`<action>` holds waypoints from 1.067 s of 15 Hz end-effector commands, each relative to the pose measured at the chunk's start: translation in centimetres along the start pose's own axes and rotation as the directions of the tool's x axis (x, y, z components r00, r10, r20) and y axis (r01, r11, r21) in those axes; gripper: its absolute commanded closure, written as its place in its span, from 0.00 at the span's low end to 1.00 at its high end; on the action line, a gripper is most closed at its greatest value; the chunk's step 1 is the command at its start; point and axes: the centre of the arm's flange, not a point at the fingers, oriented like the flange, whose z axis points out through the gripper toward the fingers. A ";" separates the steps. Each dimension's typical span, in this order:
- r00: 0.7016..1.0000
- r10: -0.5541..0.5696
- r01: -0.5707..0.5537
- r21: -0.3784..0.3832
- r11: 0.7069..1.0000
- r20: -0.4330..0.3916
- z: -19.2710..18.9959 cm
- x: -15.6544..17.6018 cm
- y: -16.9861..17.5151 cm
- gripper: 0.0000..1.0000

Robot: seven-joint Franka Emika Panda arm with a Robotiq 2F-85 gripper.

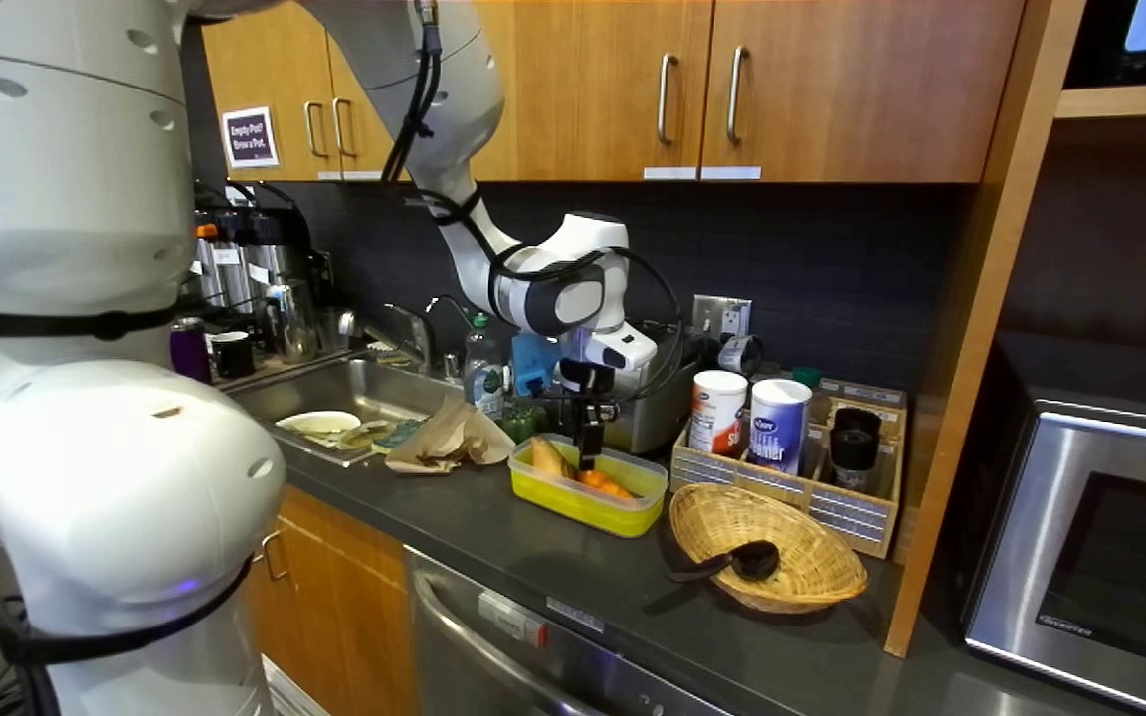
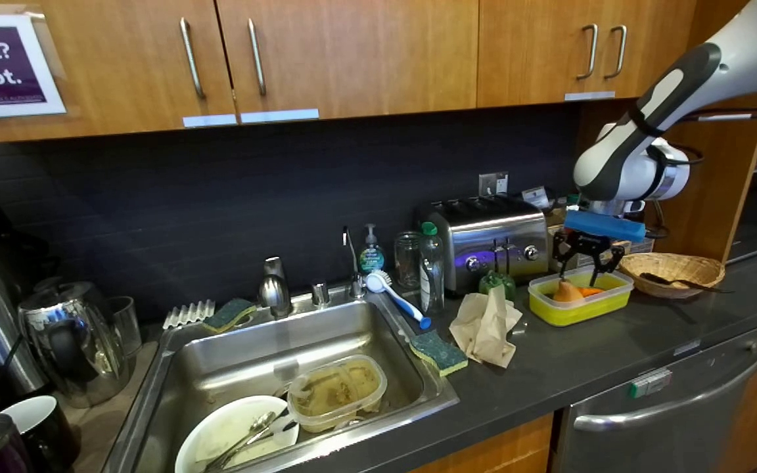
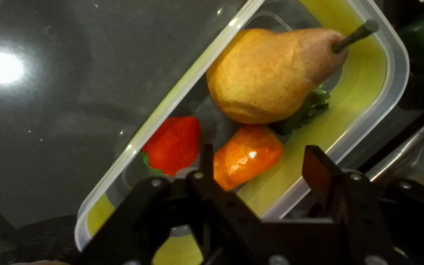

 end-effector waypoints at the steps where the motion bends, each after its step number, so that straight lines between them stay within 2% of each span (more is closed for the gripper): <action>1: 1.000 0.007 -0.007 -0.015 1.000 0.006 -0.3 -0.2 0.0 0.04; 3: 1.000 0.010 -0.010 -0.027 1.000 0.017 0.2 0.2 -0.2 0.00; 16: 0.997 0.012 -0.006 -0.084 0.996 0.078 2.6 1.8 -1.1 0.00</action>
